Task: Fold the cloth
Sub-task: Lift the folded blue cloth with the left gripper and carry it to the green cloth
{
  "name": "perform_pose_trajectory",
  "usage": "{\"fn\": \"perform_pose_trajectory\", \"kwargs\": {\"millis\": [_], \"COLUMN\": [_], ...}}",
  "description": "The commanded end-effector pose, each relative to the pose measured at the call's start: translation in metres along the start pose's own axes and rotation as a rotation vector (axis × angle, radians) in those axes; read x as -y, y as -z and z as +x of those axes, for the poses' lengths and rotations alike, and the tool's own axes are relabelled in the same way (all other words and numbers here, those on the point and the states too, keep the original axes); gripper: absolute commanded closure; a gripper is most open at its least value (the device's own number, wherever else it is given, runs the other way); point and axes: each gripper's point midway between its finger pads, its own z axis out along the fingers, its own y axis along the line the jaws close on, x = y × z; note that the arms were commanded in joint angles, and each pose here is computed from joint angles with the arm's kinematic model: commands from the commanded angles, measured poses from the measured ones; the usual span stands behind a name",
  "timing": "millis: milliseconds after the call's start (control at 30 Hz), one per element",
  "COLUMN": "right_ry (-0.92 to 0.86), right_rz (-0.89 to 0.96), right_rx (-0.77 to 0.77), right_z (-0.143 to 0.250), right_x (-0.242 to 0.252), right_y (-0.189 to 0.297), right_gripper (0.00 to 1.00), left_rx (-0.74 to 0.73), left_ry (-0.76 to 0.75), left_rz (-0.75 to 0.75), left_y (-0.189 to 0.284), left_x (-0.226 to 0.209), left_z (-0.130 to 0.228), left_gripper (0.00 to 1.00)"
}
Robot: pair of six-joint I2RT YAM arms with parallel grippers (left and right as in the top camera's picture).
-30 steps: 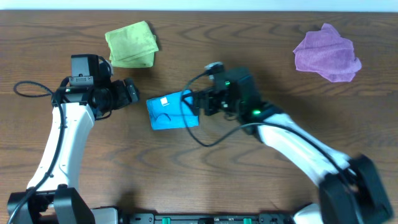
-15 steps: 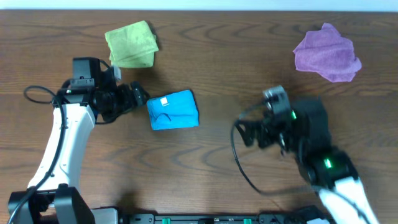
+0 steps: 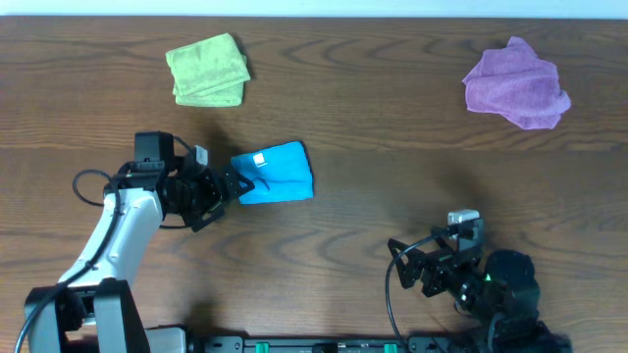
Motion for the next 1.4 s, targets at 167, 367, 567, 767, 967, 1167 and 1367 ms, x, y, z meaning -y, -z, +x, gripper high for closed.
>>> {"fn": "perform_pose_trajectory", "kwargs": {"millis": [167, 367, 567, 767, 967, 1167, 1367], "right_ry": [-0.033, -0.036, -0.036, -0.036, -0.036, -0.036, -0.036], "right_rz": [0.021, 0.025, 0.025, 0.025, 0.025, 0.025, 0.025], "right_rx": [0.009, -0.001, -0.001, -0.001, -0.001, -0.001, -0.001], "right_z": [0.000, 0.003, 0.003, 0.003, 0.003, 0.003, 0.003], "right_x": [0.005, 0.006, 0.006, 0.006, 0.006, 0.006, 0.006], "right_y": [0.000, 0.000, 0.000, 0.000, 0.000, 0.000, 0.000], "right_gripper": [0.01, 0.01, 0.01, 0.01, 0.01, 0.01, 0.01], "left_rx": [0.036, 0.090, 0.171, 0.205, 0.219, 0.221, 0.204], "left_ry": [0.122, 0.141, 0.135, 0.116, 0.125, 0.121, 0.089], "left_rz": [0.054, 0.072, 0.039, 0.022, 0.003, 0.007, 0.049], "left_y": [-0.018, -0.036, -0.044, -0.056, -0.065, -0.075, -0.082], "left_x": [-0.010, -0.010, -0.002, 0.004, -0.001, -0.004, 0.002], "left_z": [0.003, 0.004, -0.006, -0.010, -0.014, -0.019, -0.021], "left_gripper": [0.05, 0.05, 0.05, 0.04, 0.03, 0.36, 0.94]}}
